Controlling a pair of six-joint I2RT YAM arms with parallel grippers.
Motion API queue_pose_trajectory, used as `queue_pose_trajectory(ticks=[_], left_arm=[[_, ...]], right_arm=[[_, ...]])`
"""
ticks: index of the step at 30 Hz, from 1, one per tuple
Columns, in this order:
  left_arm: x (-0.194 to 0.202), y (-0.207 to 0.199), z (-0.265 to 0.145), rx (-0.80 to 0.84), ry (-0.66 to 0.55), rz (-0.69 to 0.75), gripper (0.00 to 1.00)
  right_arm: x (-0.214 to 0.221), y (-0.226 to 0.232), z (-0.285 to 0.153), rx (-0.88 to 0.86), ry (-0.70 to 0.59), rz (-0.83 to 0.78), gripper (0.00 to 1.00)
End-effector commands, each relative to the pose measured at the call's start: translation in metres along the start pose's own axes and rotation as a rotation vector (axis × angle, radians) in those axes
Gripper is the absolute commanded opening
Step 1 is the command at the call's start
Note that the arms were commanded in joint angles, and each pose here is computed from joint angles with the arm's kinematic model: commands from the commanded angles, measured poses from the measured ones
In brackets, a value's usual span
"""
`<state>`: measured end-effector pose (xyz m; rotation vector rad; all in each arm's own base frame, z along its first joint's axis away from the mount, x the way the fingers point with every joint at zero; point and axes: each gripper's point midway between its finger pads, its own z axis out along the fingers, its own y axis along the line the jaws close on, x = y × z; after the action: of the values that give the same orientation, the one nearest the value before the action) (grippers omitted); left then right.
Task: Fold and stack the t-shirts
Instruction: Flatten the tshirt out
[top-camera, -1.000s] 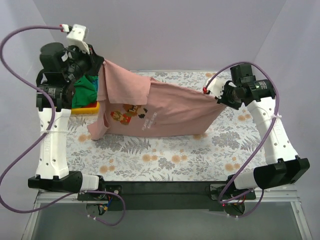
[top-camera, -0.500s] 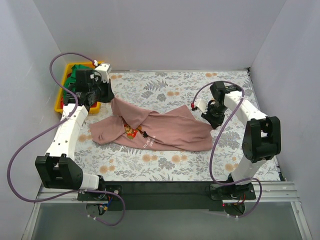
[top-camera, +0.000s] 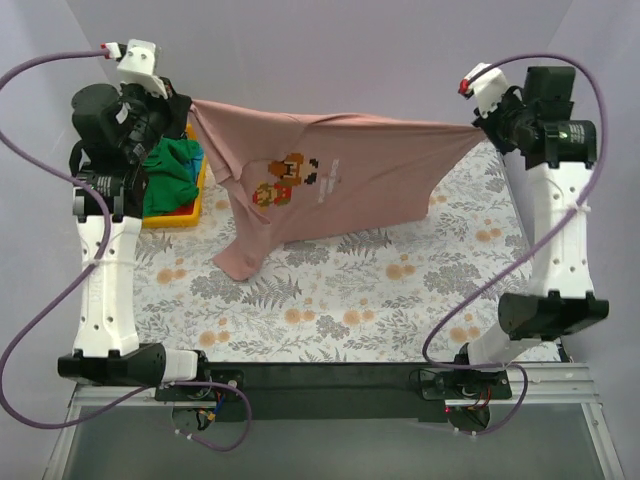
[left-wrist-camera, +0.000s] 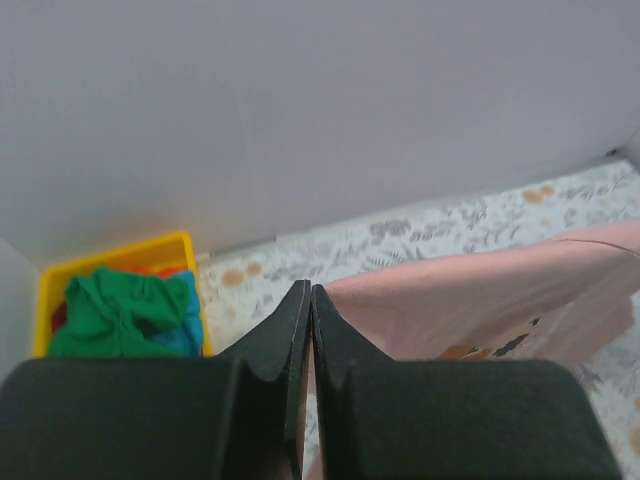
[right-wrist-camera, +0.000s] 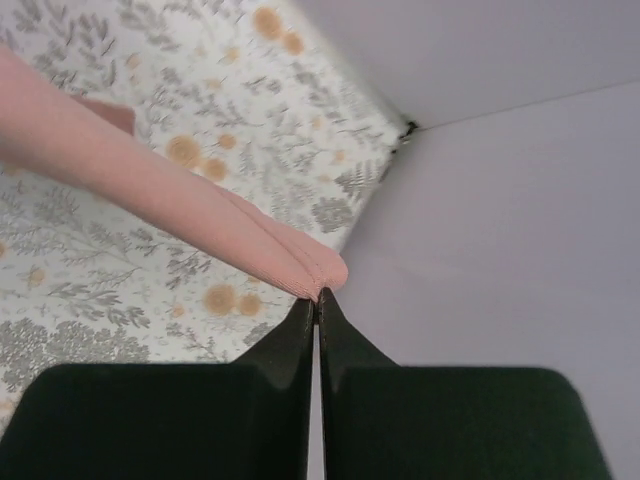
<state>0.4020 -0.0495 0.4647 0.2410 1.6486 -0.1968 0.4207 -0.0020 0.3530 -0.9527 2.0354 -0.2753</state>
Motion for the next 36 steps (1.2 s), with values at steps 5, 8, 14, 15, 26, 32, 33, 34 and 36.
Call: queue_pose_trajectory(ticks=[5,8,14,15,26,32,33,34,36], left_arm=[[-0.091,-0.021,-0.108,-0.034,-0.272,0.023,0.00],[-0.093,-0.025,-0.137,-0.054,-0.291,0.041,0.00],[-0.121,-0.034,-0.173,-0.055,-0.364,0.063,0.00],[-0.125,-0.035,-0.173,-0.050,-0.367,0.063,0.00],[-0.068,-0.022,-0.060,0.040,-0.176,-0.002,0.00],[-0.062,-0.011,0.017,0.080,-0.176,-0.072,0.00],[-0.057,-0.007,0.041,0.092,-0.166,-0.077,0.00],[-0.062,-0.005,0.051,0.100,-0.180,-0.076,0.00],[-0.097,0.002,0.067,0.094,-0.273,-0.053,0.00]], right_arm=[[-0.030,-0.038,-0.163,0.416,-0.188,-0.013,0.01],[-0.031,-0.040,-0.208,0.521,-0.232,-0.038,0.01],[-0.040,-0.053,-0.243,0.628,-0.274,-0.070,0.01],[-0.042,-0.056,-0.240,0.632,-0.272,-0.074,0.01],[-0.049,-0.075,-0.132,0.512,-0.202,-0.095,0.01],[-0.058,-0.098,-0.072,0.513,-0.195,-0.068,0.01],[-0.070,-0.112,-0.083,0.566,-0.227,-0.061,0.01],[-0.072,-0.118,-0.068,0.564,-0.217,-0.057,0.01],[-0.093,-0.143,-0.095,0.663,-0.272,-0.037,0.01]])
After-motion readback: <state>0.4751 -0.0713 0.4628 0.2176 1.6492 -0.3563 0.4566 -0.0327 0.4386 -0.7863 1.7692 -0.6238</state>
